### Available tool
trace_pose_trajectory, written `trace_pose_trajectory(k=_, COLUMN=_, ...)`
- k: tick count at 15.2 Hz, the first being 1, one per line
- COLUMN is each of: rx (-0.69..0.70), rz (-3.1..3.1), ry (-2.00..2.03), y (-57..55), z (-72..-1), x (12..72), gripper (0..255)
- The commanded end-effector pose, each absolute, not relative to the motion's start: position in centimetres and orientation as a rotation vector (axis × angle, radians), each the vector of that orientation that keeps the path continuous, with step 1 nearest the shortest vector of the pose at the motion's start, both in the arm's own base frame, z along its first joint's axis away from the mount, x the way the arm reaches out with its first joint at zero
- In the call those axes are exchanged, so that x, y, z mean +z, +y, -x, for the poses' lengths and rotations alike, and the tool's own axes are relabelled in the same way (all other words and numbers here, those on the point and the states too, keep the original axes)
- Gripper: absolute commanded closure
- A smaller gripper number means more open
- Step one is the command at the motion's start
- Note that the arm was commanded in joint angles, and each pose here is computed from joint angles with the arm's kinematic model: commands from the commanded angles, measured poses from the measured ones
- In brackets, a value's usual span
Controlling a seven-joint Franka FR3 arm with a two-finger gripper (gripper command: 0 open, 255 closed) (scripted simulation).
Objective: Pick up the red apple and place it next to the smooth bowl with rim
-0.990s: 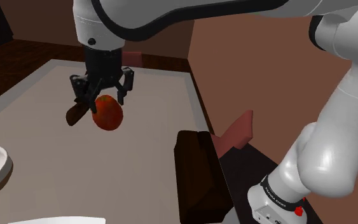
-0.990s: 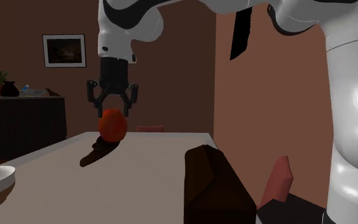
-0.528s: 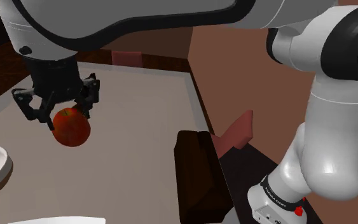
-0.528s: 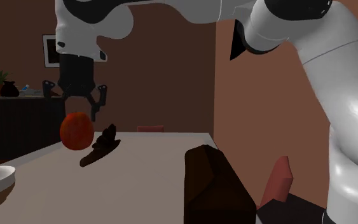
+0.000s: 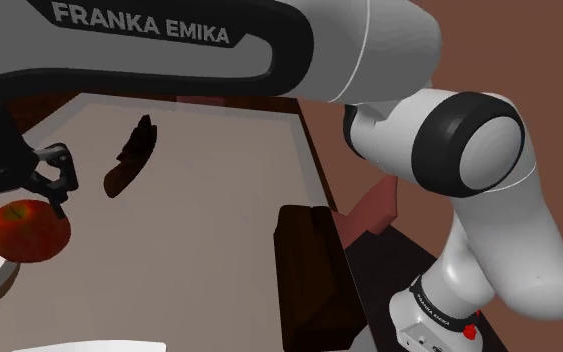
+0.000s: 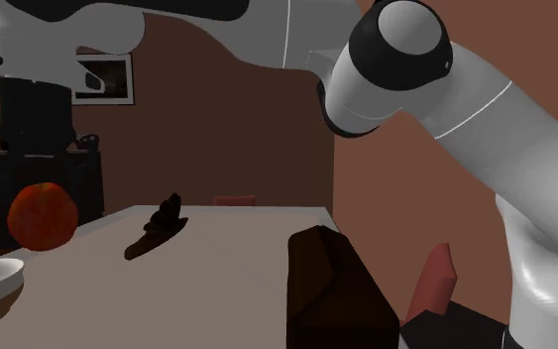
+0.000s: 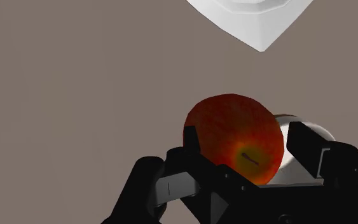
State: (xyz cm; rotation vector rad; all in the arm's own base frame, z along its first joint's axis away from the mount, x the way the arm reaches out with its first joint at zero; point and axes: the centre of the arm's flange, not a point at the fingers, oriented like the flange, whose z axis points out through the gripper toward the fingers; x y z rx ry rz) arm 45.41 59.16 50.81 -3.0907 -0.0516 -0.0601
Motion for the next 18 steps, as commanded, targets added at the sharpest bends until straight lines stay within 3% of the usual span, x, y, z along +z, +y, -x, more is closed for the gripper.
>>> trace_pose_trajectory(k=1, rx=-0.061, rz=3.091, ry=-0.048, y=59.7, z=-45.4, x=49.8, gripper=255)
trace_pose_trajectory(k=18, rx=-0.061, rz=3.091, ry=-0.048, y=59.7, z=-45.4, x=40.8, gripper=255)
